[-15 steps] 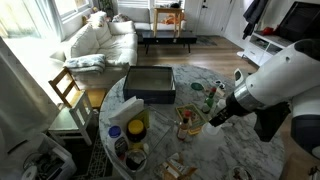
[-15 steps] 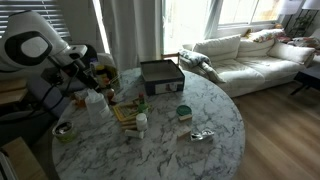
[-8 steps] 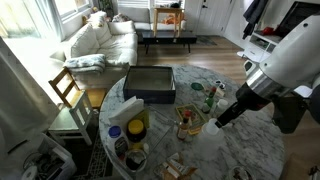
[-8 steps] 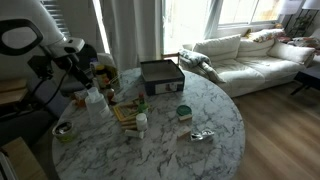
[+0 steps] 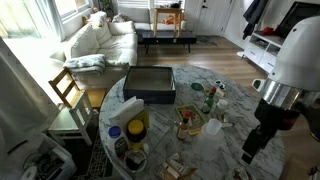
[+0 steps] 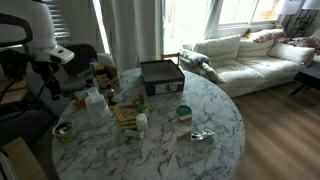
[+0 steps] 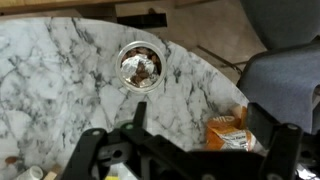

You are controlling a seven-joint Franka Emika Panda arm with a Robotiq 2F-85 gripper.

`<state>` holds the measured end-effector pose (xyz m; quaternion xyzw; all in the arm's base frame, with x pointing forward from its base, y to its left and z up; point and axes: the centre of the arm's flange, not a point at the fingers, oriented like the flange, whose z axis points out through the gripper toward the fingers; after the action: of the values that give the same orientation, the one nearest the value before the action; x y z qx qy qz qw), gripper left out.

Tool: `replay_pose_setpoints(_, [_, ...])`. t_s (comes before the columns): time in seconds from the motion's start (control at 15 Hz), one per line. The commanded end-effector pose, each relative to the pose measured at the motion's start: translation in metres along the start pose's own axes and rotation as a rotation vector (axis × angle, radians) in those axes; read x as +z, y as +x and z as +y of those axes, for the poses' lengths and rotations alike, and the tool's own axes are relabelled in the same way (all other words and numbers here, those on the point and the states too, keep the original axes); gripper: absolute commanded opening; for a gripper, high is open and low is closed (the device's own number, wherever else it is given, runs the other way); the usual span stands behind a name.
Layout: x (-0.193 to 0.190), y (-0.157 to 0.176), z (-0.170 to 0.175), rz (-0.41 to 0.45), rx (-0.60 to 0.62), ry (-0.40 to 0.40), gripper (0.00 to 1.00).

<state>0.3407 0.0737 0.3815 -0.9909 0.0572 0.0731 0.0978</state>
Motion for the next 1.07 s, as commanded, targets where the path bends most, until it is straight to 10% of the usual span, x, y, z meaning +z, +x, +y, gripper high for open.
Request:
replay_pose_setpoints(0.0, [0.055,-0.017,0.003,-0.063,0.047,0.019,1.0])
replay_pose_setpoints(1.0, [0.091,0.007,0.036,-0.124,0.192,-0.026,1.0])
